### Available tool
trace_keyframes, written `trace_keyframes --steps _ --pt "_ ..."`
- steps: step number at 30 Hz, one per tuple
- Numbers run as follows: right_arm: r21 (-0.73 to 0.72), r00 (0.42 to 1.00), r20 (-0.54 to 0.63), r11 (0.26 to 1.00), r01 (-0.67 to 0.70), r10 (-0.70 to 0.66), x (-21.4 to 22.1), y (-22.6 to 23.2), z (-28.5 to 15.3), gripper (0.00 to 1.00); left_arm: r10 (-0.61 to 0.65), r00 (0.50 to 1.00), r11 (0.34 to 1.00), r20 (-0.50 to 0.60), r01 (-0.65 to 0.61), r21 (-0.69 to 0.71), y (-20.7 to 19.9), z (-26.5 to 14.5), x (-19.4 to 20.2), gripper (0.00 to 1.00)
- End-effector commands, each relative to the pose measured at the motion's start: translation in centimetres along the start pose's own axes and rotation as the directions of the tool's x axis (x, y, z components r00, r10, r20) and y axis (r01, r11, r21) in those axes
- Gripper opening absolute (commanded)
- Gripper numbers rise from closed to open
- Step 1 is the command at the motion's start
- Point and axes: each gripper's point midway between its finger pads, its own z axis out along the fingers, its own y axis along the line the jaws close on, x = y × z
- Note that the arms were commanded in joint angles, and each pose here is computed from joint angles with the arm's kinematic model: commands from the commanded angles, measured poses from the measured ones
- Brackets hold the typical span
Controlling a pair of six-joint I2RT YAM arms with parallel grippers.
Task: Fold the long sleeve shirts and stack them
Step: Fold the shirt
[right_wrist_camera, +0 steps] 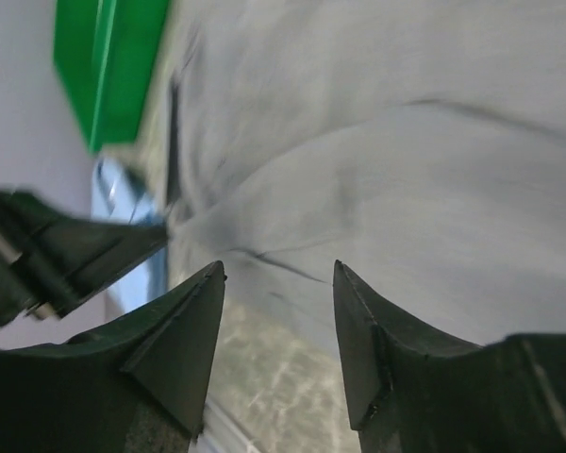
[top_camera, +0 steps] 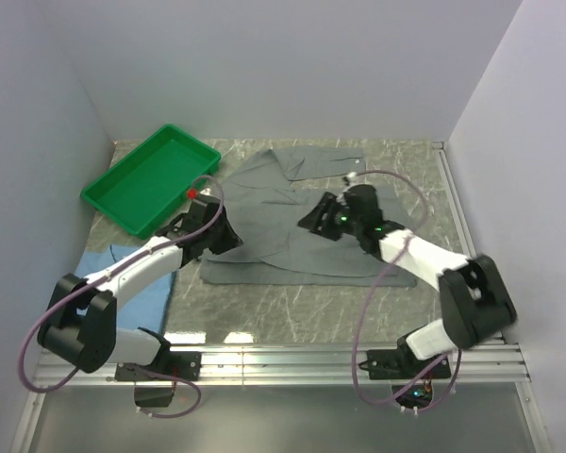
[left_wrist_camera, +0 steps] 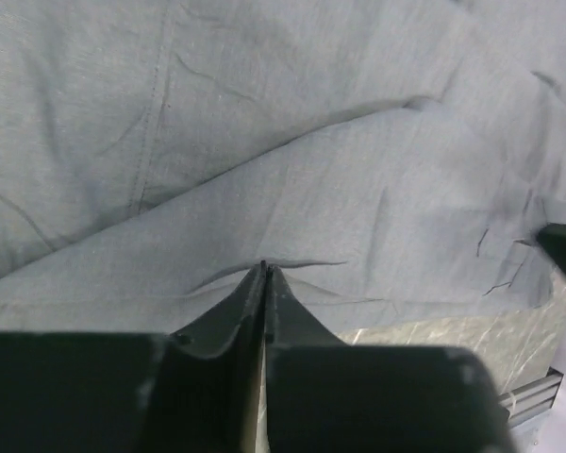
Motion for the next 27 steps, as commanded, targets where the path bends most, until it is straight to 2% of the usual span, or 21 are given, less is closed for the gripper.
trace_keyframes --steps 1,2,4,5,12,16,20,27 --pt "-0.241 0.997 -0.061 0.97 0.024 -0.04 0.7 6.6 3.3 0.56 0.005 1.0 0.998 -0.027 -0.004 0.057 -1.0 1.0 0.6 0.06" --pt "-0.3 0.996 -0.064 0.953 0.042 -0.064 1.1 8.8 4.0 0.55 0.003 0.999 0.999 -0.042 -0.001 0.037 -0.3 1.3 1.2 0.01" --pt "-0.317 0.989 -0.134 0.948 0.008 -0.054 2.9 9.2 6.2 0.54 -0.008 0.999 1.0 -0.05 0.007 -0.023 1.3 2.1 1.8 0.01" --pt "-0.363 0.987 -0.138 0.932 0.021 -0.076 3.4 10.9 6.8 0.53 -0.01 0.998 0.999 -0.06 0.007 -0.047 2.2 2.4 2.3 0.01" --pt "-0.408 0.957 -0.279 0.912 -0.041 -0.082 8.4 12.6 11.6 0.52 -0.094 0.99 0.983 -0.105 0.075 -0.168 7.6 4.2 4.5 0.01" --pt "-0.373 0.941 -0.331 0.925 -0.067 -0.065 10.7 11.0 13.9 0.51 -0.152 0.98 0.972 -0.128 0.125 -0.201 9.5 4.5 5.0 0.0" --pt "-0.321 0.937 -0.348 0.943 -0.093 -0.027 11.2 8.5 15.5 0.51 -0.187 0.973 0.962 -0.136 0.154 -0.225 10.7 4.3 5.4 0.01" --pt "-0.2 0.97 -0.222 0.969 -0.147 0.102 7.0 2.3 16.5 0.51 -0.246 0.959 0.948 -0.14 0.208 -0.242 12.2 3.2 6.1 0.0"
